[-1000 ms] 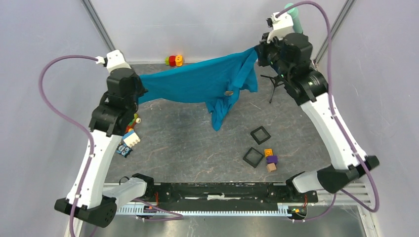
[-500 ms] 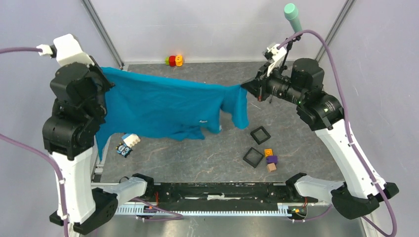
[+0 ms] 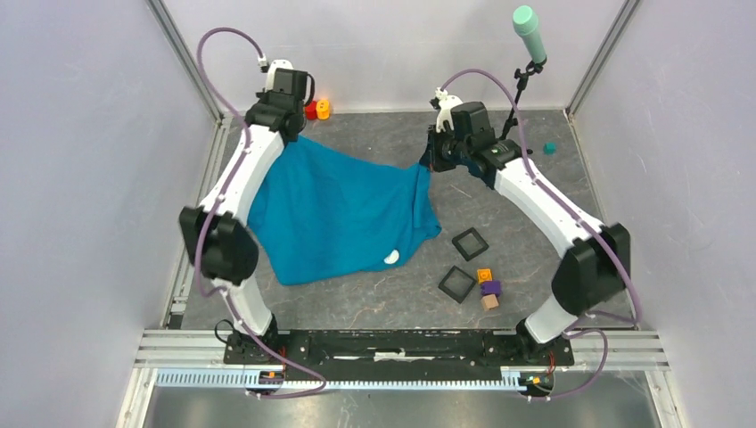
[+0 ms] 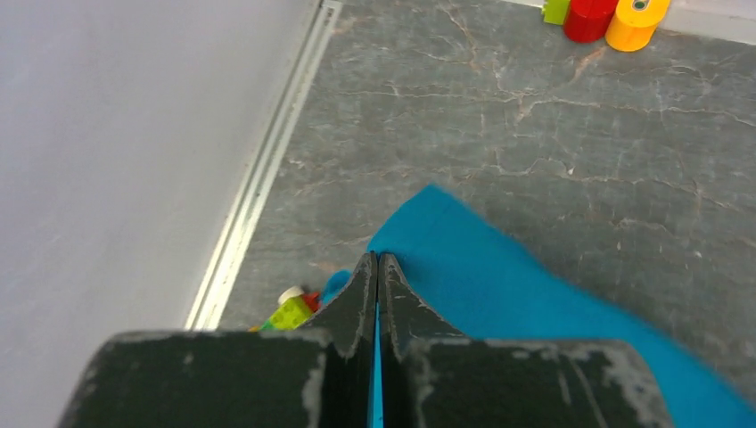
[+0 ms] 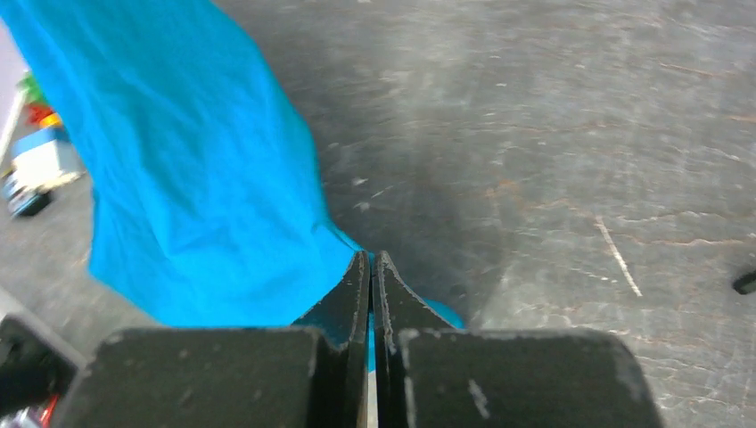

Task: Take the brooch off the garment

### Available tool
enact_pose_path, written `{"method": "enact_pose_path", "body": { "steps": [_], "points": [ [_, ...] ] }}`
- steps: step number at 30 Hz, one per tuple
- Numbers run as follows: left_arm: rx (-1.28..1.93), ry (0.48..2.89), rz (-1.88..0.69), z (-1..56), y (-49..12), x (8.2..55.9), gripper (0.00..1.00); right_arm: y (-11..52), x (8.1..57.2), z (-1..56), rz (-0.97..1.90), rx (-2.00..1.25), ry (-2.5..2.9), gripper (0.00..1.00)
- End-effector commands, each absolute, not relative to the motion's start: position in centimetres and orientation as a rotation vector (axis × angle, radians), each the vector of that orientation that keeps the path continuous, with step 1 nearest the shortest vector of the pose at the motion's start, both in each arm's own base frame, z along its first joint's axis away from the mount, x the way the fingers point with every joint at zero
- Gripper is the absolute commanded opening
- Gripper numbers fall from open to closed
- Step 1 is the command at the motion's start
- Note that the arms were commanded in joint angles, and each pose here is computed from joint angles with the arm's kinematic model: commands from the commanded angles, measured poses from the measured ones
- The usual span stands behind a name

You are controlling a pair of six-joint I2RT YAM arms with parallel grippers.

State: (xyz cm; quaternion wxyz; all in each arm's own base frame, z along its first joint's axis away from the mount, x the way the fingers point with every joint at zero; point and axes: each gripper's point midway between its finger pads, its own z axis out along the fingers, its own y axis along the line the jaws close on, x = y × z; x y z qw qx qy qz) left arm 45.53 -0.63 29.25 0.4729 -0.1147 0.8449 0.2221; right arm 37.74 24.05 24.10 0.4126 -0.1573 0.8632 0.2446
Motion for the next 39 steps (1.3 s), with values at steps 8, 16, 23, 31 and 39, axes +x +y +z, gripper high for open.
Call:
{"method": "enact_pose_path", "body": {
  "steps": [8,16,23,31,39],
  "points": [
    [-0.4,1.887,0.475,30.0,-1.1,57.6,0.02,19.8,50.2,24.4,0.337,-0.085,2.011,0.05],
    [-0.237,2.065,0.199,25.8,-6.6,55.2,1.0,20.1,45.0,17.8,0.345,-0.284,2.153,0.68],
    [0.089,2.168,-0.298,23.1,-17.2,46.3,0.92,19.2,38.8,13.8,0.378,-0.343,2.179,0.64],
    [0.727,1.959,-0.628,20.2,-29.3,34.8,0.81,16.6,33.9,12.2,0.394,-0.251,2.077,0.61],
    [0.968,1.998,-0.533,14.8,-33.4,33.6,0.58,15.4,31.3,12.1,0.42,-0.229,2.013,0.6]
  ]
}}
